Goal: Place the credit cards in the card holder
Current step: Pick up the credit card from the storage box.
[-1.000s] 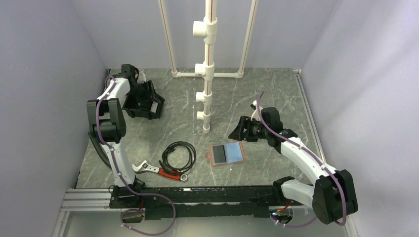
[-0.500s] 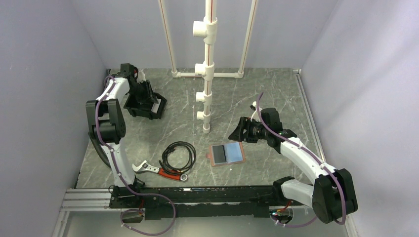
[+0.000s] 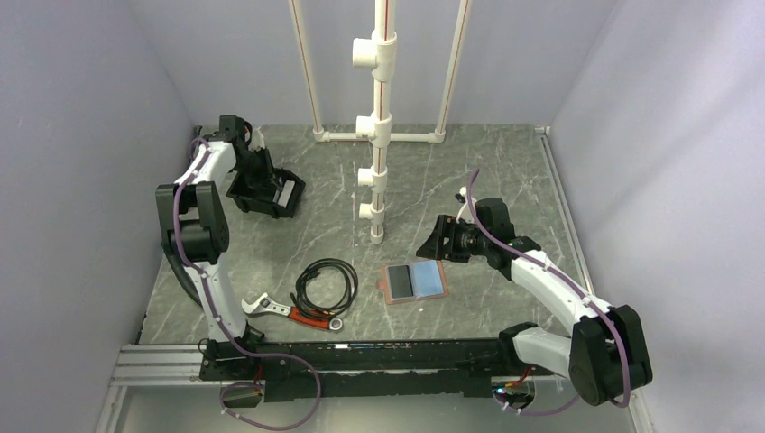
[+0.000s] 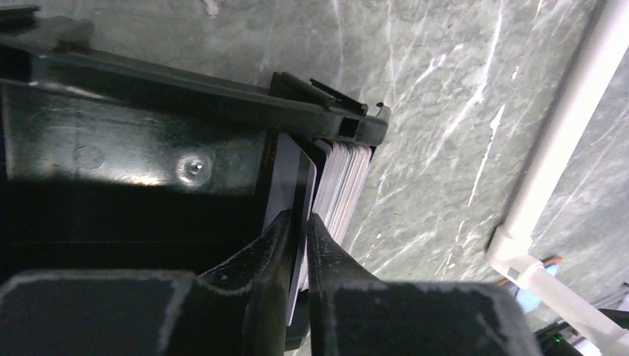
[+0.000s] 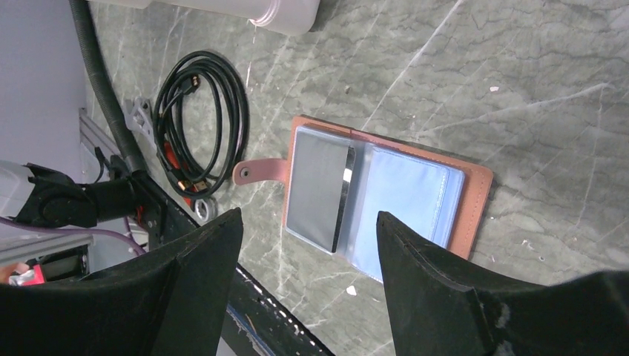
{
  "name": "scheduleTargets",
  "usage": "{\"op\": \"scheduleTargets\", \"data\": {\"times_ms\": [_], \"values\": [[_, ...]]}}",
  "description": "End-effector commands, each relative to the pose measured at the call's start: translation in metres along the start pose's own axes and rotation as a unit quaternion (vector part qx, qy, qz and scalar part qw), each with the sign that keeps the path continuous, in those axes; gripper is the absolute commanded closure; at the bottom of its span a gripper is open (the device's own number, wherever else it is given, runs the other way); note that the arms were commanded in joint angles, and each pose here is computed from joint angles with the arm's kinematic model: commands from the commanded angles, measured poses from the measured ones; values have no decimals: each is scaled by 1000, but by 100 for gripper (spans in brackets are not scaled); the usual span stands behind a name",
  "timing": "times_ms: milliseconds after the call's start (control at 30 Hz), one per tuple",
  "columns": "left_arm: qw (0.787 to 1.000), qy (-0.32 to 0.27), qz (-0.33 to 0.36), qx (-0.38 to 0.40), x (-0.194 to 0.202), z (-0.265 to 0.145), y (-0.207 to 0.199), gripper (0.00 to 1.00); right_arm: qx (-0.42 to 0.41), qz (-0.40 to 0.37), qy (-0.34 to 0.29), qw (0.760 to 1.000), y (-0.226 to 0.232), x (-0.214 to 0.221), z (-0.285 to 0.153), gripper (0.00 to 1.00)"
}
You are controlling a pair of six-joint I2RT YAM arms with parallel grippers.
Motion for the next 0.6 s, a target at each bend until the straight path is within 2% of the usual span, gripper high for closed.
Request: {"op": "scheduleTargets", "data": {"times_ms": [0, 167, 300, 467, 567], "values": [[998, -29, 44, -42, -18, -38, -4, 85, -18, -9, -11, 1000, 6, -7, 1, 32], [991, -44, 66, -106, -28, -60, 4, 91, -14, -8, -9, 1000, 4, -7, 3, 32], [984, -85, 76, -140, -49, -87, -2, 96, -4, -8, -12, 1000, 2, -12, 5, 32], [978, -155, 72, -122, -77, -122, -29, 98, 10, -5, -15, 1000, 3, -23, 11, 32], [977, -187, 65, -86, -88, -138, -49, 100, 8, -3, -16, 1000, 7, -30, 13, 32]]}}
Point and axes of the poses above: each gripper's point midway between its finger pads, its own z axis out along the fingers, its own y axis along the line the jaws close on, x = y × z, the point moved 1 cm from there along -z, back along the fingers, and after that the axes turned 13 degrees about z, right-handed, at the moved point
